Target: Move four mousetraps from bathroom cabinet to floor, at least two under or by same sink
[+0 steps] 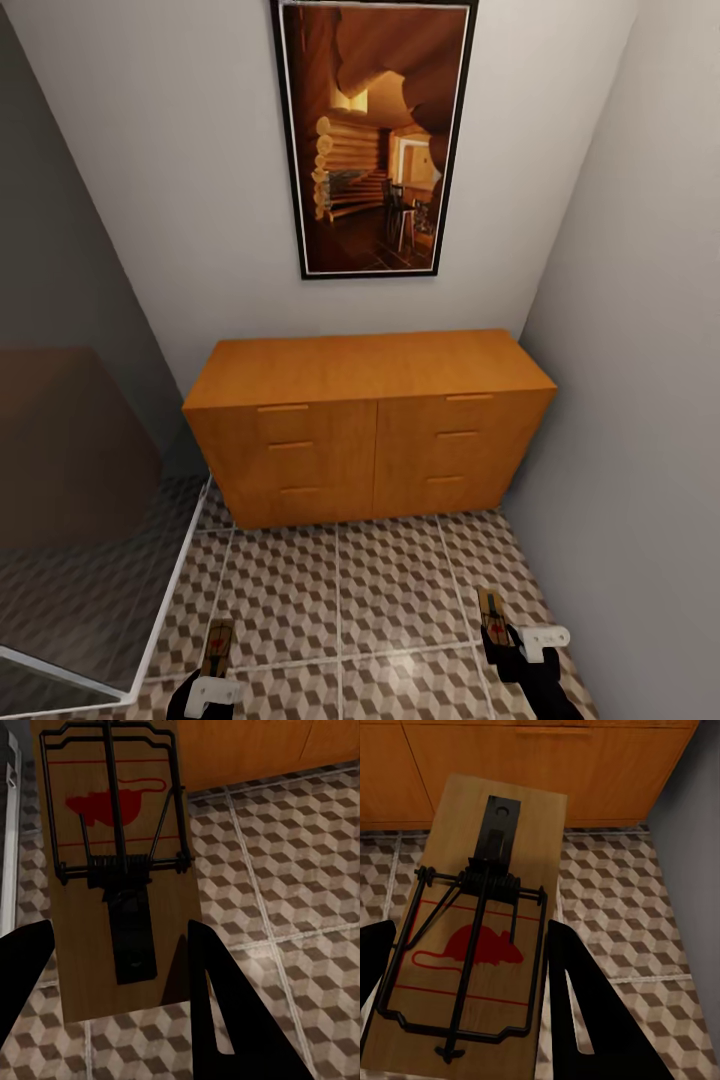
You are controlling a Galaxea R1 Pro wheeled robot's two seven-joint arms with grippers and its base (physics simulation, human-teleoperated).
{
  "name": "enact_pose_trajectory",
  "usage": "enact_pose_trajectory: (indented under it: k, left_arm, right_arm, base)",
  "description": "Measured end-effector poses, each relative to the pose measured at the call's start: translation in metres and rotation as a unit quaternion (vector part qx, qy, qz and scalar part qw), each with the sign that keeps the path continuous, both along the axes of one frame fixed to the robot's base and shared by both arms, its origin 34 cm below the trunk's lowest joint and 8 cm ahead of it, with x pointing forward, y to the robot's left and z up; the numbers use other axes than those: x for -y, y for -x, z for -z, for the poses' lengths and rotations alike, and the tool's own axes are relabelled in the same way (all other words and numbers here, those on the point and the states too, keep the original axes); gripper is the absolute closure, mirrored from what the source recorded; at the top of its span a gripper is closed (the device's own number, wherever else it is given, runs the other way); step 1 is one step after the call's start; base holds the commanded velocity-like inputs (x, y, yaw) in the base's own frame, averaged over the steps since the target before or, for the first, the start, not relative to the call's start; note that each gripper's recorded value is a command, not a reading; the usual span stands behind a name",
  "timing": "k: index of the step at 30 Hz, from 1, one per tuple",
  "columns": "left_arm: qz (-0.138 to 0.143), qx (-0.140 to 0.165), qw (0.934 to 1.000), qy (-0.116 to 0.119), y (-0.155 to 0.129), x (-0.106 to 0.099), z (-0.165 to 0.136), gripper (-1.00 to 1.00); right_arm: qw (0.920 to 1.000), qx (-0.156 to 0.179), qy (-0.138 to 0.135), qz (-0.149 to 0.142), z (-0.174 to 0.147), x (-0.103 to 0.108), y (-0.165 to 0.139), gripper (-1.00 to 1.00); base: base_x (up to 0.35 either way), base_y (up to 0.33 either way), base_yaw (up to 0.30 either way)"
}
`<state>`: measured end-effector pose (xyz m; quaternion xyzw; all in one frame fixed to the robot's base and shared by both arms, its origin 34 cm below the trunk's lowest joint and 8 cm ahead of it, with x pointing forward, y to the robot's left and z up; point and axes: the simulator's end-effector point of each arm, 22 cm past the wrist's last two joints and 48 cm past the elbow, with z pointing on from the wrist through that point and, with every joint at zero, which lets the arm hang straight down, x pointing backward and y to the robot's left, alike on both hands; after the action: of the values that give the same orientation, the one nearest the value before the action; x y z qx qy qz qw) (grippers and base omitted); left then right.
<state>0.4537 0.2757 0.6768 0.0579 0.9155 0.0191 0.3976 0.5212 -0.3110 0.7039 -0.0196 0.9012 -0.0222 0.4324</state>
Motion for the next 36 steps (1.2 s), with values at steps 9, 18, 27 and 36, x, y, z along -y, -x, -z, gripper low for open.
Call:
enact_pose_trajectory:
  k: [9, 18, 27, 36]
  left_arm:
    - [0.0, 0.007, 1.0, 0.0, -0.005, 0.0, -0.005, 1.0]
    - [0.0, 0.014, 0.9999, 0.0, -0.009, 0.0, -0.01, 1.0]
    - [0.0, 0.021, 0.9998, 0.0, -0.014, 0.0, -0.015, 1.0]
    - [0.0, 0.028, 0.9996, 0.0, -0.018, 0.0, -0.02, 1.0]
  right_arm:
    - [1.0, 0.007, 0.0, 0.0, -0.006, 0.0, -0.004, 1.0]
    - [0.9999, 0.014, 0.0, 0.0, -0.012, 0.0, -0.008, 1.0]
    - [0.9998, 0.02, 0.0, 0.0, -0.017, 0.0, -0.012, 1.0]
    - [0.9996, 0.027, 0.0, 0.0, -0.023, 0.0, -0.016, 1.0]
  base:
    - [0.0, 0.0, 0.0]
    - [0.0, 0.0, 0.0]
    - [0.0, 0.0, 0.0]
    - [0.0, 0.0, 0.0]
